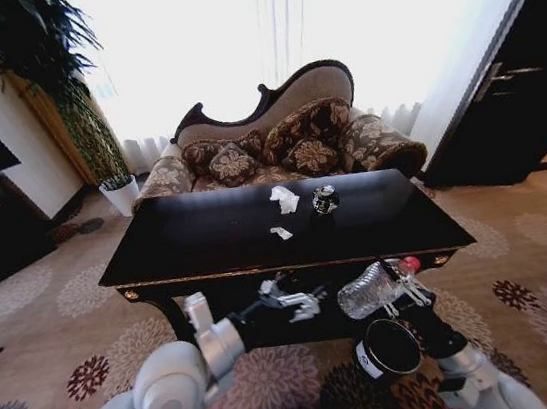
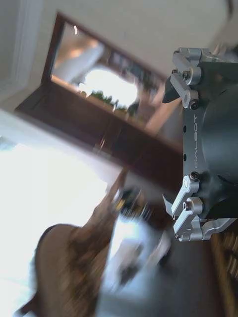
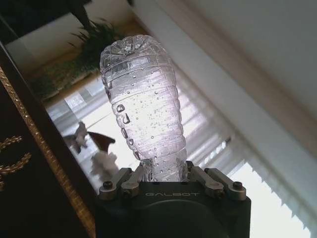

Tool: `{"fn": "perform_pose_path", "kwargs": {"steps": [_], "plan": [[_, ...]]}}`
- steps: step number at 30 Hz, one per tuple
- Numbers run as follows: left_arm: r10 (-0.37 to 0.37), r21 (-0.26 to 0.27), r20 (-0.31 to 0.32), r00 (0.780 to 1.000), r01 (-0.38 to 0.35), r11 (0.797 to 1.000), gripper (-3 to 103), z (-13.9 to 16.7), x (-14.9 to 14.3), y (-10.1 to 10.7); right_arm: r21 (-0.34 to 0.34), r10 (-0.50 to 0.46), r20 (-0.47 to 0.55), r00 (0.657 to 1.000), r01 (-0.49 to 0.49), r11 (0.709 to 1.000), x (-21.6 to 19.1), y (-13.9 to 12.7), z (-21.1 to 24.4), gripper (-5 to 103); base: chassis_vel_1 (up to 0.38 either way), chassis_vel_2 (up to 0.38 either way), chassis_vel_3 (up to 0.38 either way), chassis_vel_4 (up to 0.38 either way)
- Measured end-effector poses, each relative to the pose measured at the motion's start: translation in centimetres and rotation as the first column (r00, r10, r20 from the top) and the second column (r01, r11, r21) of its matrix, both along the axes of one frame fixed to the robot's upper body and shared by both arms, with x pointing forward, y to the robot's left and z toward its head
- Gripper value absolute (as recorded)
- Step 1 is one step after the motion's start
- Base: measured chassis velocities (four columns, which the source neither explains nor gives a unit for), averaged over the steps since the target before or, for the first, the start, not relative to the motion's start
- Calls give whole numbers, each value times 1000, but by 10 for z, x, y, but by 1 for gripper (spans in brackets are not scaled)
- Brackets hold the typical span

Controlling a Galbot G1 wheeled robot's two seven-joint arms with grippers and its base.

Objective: Move to the front of the table and place the trash on the table into the trash bin.

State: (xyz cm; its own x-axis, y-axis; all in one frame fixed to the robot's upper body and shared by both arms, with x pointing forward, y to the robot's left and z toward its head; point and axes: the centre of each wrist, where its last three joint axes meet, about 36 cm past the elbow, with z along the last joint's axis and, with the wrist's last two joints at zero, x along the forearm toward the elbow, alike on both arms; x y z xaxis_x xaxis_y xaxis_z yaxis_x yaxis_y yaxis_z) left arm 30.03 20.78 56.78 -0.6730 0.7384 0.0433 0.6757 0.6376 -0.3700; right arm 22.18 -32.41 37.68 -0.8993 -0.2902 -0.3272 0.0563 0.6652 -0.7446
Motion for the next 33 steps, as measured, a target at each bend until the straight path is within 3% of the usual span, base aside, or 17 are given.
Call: {"fn": "perform_pose_path", "kwargs": {"steps": [1,2,4,6,13,15,17,20,21,24,28,30,33], "plan": [[60,35,47,997,-62,997,100,-3,3,12,51,-14,-30,999,16,999,-2,2,-9,26,0,0,0,0],[60,35,47,997,-62,997,100,-3,3,12,51,-14,-30,999,16,999,-2,2,-9,26,0,0,0,0],[113,78,83,990,-119,990,100,-9,5,27,115,-35,-72,997,43,992,-6,3,-24,26,0,0,0,0],[185,132,121,975,-200,971,100,-21,8,49,178,-61,-134,989,84,980,-12,1,-46,26,0,0,0,0],[294,149,217,931,-329,933,100,-19,19,77,296,-79,-253,964,155,942,-23,3,-77,26,0,0,0,0],[342,159,274,899,-393,906,100,-15,24,94,358,-68,-311,948,183,916,-28,8,-92,26,0,0,0,0],[353,162,287,891,-408,898,100,-14,25,99,377,-62,-326,943,189,907,-29,10,-96,26,0,0,0,0],[405,172,335,851,-478,862,100,-16,31,123,486,-45,-405,913,257,835,-36,18,-114,25,0,0,0,0],[405,172,335,851,-478,862,100,-16,31,123,486,-45,-405,913,257,835,-36,18,-114,25,0,0,0,0],[429,185,354,831,-512,839,100,-24,36,143,525,-58,-456,888,322,788,-45,16,-131,25,0,0,0,0],[455,196,361,814,-543,817,100,-33,29,156,537,-59,-489,870,354,766,-42,14,-143,25,0,0,0,0],[497,199,355,792,-583,788,100,-43,14,169,547,-46,-525,850,378,747,-34,15,-155,25,0,0,0,0],[534,198,340,774,-614,764,100,-50,2,180,558,-32,-547,837,393,731,-25,15,-165,25,0,0,0,0]]}}
